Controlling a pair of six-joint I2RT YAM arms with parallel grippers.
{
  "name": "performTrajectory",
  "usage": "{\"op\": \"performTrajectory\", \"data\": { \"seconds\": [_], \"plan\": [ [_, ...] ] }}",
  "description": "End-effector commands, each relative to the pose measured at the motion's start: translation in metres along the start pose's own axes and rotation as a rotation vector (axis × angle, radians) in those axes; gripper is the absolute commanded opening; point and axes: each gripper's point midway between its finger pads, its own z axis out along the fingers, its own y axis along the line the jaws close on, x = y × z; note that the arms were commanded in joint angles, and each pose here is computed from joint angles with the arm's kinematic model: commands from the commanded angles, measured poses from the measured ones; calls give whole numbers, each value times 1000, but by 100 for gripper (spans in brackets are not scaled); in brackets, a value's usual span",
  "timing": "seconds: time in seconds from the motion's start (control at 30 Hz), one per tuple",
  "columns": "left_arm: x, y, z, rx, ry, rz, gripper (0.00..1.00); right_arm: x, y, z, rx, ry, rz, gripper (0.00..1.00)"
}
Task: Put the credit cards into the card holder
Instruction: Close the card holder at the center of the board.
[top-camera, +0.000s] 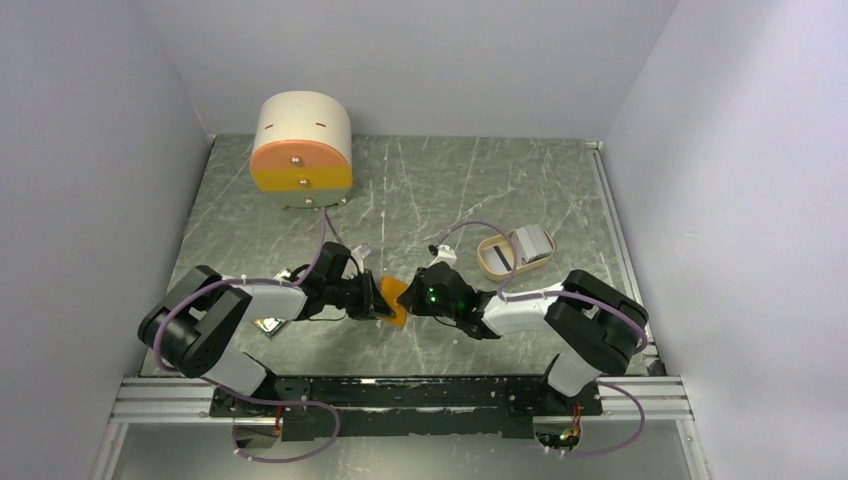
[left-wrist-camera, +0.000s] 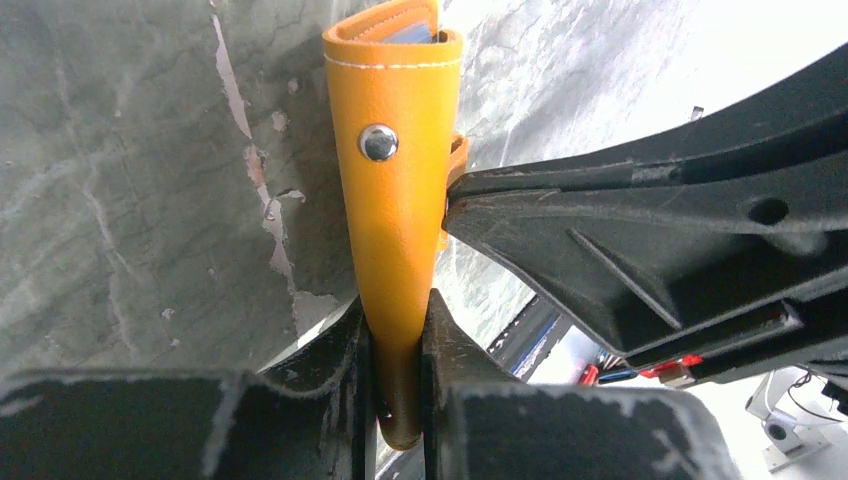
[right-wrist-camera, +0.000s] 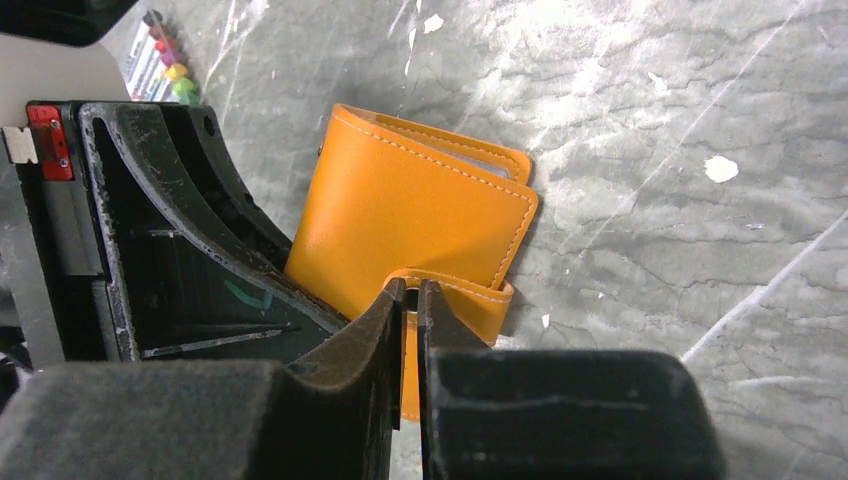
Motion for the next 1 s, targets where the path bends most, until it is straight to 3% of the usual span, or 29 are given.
{"op": "performTrajectory", "data": {
  "seconds": [0.0, 0.23, 0.73, 0.83, 0.97],
  "plan": [
    [7, -15, 9, 63, 36, 34, 9, 50, -26, -3, 134, 139, -112, 5],
    [5, -18, 8, 73, 26, 27, 9, 62, -30, 1, 160, 160, -139, 4],
    [-1, -15, 4, 21, 0, 40, 9, 38, -11, -2, 117, 84, -143, 7],
    [-1, -14, 4, 15, 3, 43, 9, 26, -14, -5, 122, 58, -133, 12],
    [-3, -16, 4, 16, 4, 48, 9, -11, -9, -23, 130, -27, -140, 32]
  ]
}}
